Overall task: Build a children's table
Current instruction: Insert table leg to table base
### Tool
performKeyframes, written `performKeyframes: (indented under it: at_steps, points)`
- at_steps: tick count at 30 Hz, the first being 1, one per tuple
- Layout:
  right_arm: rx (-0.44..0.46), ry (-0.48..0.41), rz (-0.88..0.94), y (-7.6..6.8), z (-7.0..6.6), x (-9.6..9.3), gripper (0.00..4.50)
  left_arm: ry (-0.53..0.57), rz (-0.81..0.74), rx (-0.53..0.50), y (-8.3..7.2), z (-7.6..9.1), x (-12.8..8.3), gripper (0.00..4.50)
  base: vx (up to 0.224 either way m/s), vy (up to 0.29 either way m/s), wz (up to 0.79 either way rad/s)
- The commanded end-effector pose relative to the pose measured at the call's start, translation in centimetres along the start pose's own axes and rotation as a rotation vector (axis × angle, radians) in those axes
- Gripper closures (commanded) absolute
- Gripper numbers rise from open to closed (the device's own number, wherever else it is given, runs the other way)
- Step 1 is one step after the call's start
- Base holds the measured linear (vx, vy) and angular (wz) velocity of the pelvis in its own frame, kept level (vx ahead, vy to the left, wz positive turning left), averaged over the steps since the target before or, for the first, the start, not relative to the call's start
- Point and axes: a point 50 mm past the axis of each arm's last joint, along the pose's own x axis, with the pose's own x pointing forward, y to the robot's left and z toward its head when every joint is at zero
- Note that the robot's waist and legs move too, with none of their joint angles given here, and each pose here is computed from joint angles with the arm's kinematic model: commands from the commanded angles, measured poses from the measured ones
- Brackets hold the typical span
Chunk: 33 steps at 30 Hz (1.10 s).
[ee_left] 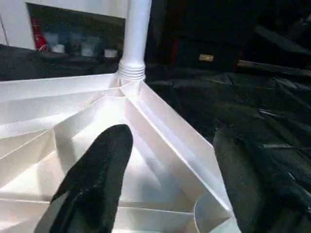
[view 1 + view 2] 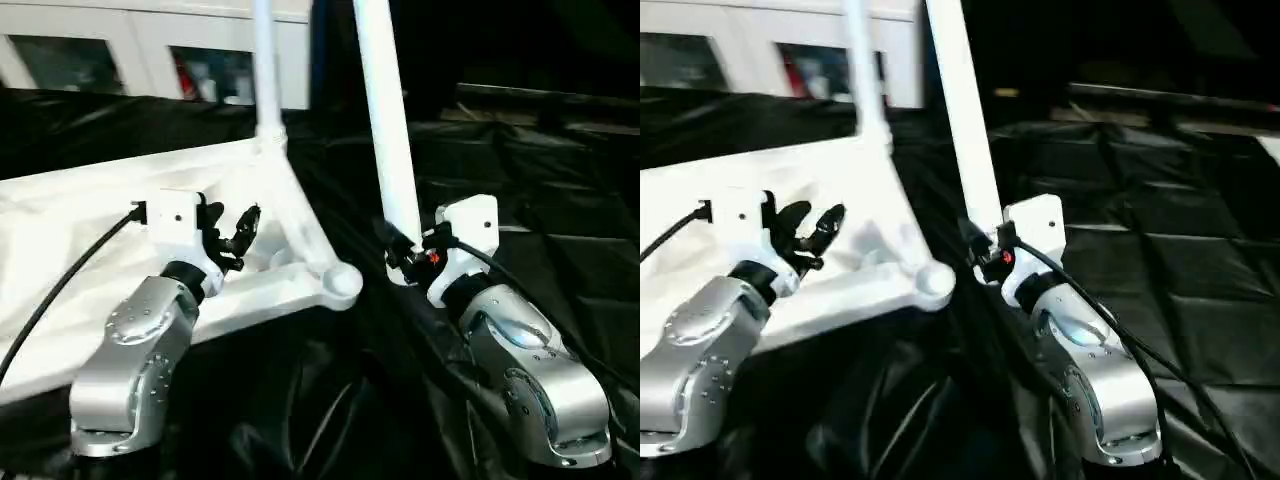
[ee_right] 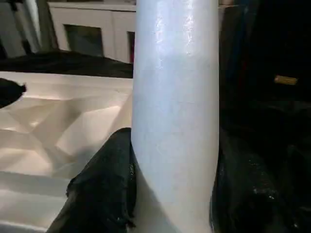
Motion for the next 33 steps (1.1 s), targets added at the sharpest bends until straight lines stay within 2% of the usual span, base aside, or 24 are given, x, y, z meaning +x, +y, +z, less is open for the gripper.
performKeyframes:
  at_steps: [1,5,6,7,9,10,14,16,20,21,24,26,27,30,33]
  points:
    - [0.015,-0.023,0.003,-0.2,0.6,-0.1,2.63,0.013,-0.012,0.000,-0.2,0.4,0.8,1.27,-0.060,-0.021,0.06]
    - [0.058,-0.022,0.052,-0.1,0.6,0.3,2.63,0.023,-0.028,-0.019,-0.7,1.1,2.6,1.27,0.000,0.000,0.00]
    - [0.071,-0.021,0.101,0.2,0.8,0.7,2.63,0.052,-0.018,-0.024,-0.9,1.5,4.0,1.27,0.000,0.000,0.00]
    - [0.071,-0.021,0.110,0.2,0.8,0.8,2.63,0.049,-0.019,-0.028,-0.9,1.7,4.3,1.27,0.000,0.000,0.00]
    - [0.069,-0.021,0.139,0.4,0.8,1.1,2.63,0.029,-0.057,-0.108,-1.7,2.8,5.5,1.27,0.000,0.000,0.00]
    - [0.070,-0.021,0.141,0.5,0.8,1.1,2.63,0.030,-0.060,-0.114,-1.8,2.8,5.6,1.27,0.000,0.000,0.00]
    - [0.066,-0.009,0.152,0.5,0.4,1.5,2.63,-0.024,-0.166,-0.132,-3.8,4.6,6.5,1.27,0.000,0.000,0.00]
    - [0.063,0.011,0.155,0.4,0.1,1.8,2.63,-0.045,-0.266,-0.126,-5.8,5.7,6.9,1.27,0.000,0.000,0.00]
    - [0.046,0.023,0.165,0.3,0.0,2.2,2.63,-0.061,-0.373,-0.110,-7.9,6.5,7.1,1.27,0.000,0.000,0.00]
    - [0.044,0.028,0.172,0.3,-0.1,2.3,2.63,-0.067,-0.420,-0.092,-9.0,6.8,7.0,1.27,0.000,0.000,0.00]
    - [0.037,0.035,0.176,0.3,-0.3,2.4,2.63,-0.072,-0.476,-0.087,-10.2,6.9,6.9,1.27,0.000,0.000,0.00]
    - [0.028,0.044,0.172,0.1,-0.5,2.6,2.63,-0.088,-0.574,-0.088,-11.8,7.5,6.3,1.27,0.000,0.000,0.00]
    - [0.028,0.044,0.172,0.1,-0.5,2.6,2.63,-0.088,-0.574,-0.088,-11.8,7.5,6.3,1.27,0.000,0.000,0.00]
    - [0.016,0.055,0.168,-0.1,-0.7,2.8,2.63,-0.103,-0.675,-0.079,-13.3,8.0,5.7,1.27,0.000,0.000,0.00]
    - [0.006,0.059,0.174,-0.1,-0.7,3.0,2.63,-0.112,-0.714,-0.079,-14.3,8.1,5.6,1.27,0.000,0.000,0.00]
